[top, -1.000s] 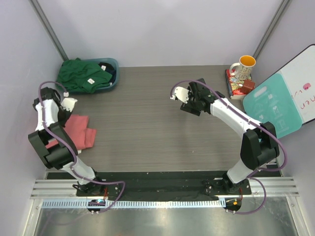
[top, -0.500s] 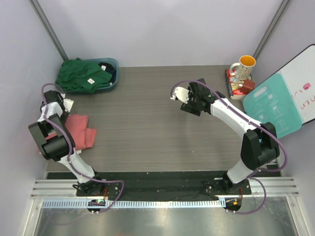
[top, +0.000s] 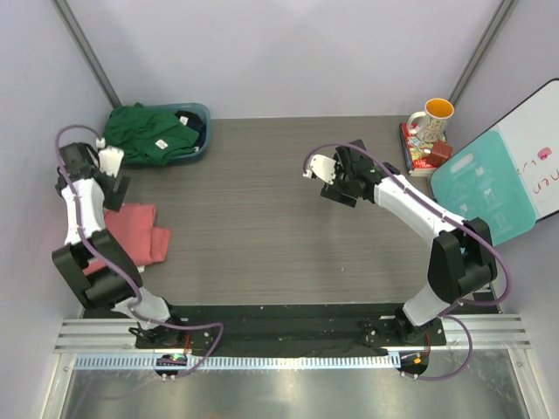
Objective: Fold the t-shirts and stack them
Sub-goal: Put the neatly folded tshirt into the corner of the board with the left arm
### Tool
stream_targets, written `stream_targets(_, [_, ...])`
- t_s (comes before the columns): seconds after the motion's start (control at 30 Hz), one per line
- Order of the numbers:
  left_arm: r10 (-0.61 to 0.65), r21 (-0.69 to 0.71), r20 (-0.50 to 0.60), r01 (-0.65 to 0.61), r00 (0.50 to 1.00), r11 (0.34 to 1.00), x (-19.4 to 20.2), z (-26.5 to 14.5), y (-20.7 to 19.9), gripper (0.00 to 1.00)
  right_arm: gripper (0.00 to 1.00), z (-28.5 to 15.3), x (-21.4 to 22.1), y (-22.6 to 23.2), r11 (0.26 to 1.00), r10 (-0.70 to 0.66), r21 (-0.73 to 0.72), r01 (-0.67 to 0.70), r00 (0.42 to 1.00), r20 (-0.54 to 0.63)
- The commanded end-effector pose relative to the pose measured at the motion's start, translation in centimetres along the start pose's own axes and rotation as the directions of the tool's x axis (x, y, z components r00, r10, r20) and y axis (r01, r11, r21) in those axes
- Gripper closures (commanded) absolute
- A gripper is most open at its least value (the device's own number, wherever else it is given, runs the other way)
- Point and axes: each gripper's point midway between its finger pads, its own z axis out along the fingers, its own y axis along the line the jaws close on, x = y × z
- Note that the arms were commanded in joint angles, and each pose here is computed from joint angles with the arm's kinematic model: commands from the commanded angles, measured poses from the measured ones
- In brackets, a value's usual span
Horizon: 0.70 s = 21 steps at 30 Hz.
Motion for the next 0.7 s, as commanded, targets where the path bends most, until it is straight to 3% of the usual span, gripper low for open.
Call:
stream_targets(0.0, [0.041, 0.205, 0.376, -0.127, 0.926, 0.971, -8.3, -10.3, -3.7, 0.0, 0.21, -1.9, -0.1, -0.7, 0.999, -0.005, 0.05, 0.004, 1.0, 0.02])
stream_targets(0.03, [0.041, 0.227, 0.448, -0.159, 0.893, 0.961, -9.9, -12.8, -4.3, 0.0, 0.19, -2.1, 0.0, -0.7, 0.999, 0.0, 0.051, -0.001, 1.0, 0.023])
stream_targets(0.1, [0.012, 0.35, 0.547, -0.242, 0.837, 0.905, -12.1, -16.5, -8.4, 0.0, 0.03, -2.5, -0.3, -0.6, 0.999, 0.017, 0.049, -0.02, 0.999, 0.045])
stream_targets(0.2, [-0.12, 0.526, 0.6, -0.277, 0.791, 0.804, -14.8, -20.8, -14.3, 0.0, 0.0, -3.6, -1.1, -1.0, 0.994, 0.086, 0.058, -0.092, 0.991, 0.098])
stream_targets(0.23, [-0.107, 0.526, 0.63, -0.322, 0.769, 0.787, -15.6, -21.7, -15.4, 0.0, 0.0, -3.8, -1.3, -1.1, 0.992, 0.101, 0.061, -0.108, 0.989, 0.108])
stream_targets(0.27, [-0.136, 0.583, 0.62, -0.338, 0.773, 0.739, -16.4, -22.7, -18.1, 0.0, 0.0, -4.7, -1.8, -1.5, 0.985, 0.144, 0.078, -0.155, 0.98, 0.136])
stream_targets(0.33, [-0.168, 0.615, 0.614, -0.334, 0.771, 0.714, -18.0, -23.3, -20.0, 0.0, 0.0, -5.6, -2.1, -2.3, 0.971, 0.196, 0.101, -0.216, 0.965, 0.172])
stream_targets(0.37, [-0.187, 0.664, 0.577, -0.323, 0.795, 0.674, -18.6, -23.5, -22.3, 0.0, 0.0, -6.2, -2.3, -2.6, 0.954, 0.257, 0.104, -0.281, 0.946, 0.195])
stream_targets(0.47, [-0.182, 0.673, 0.55, -0.304, 0.815, 0.674, -20.2, -22.5, -24.9, 0.0, 0.0, -8.4, -2.5, -3.6, 0.915, 0.347, 0.116, -0.386, 0.901, 0.262])
stream_targets(0.67, [-0.181, 0.666, 0.548, -0.295, 0.817, 0.685, -22.7, -21.8, -27.8, 0.0, 0.0, -12.0, -3.5, -5.0, 0.765, 0.543, 0.111, -0.634, 0.728, 0.419])
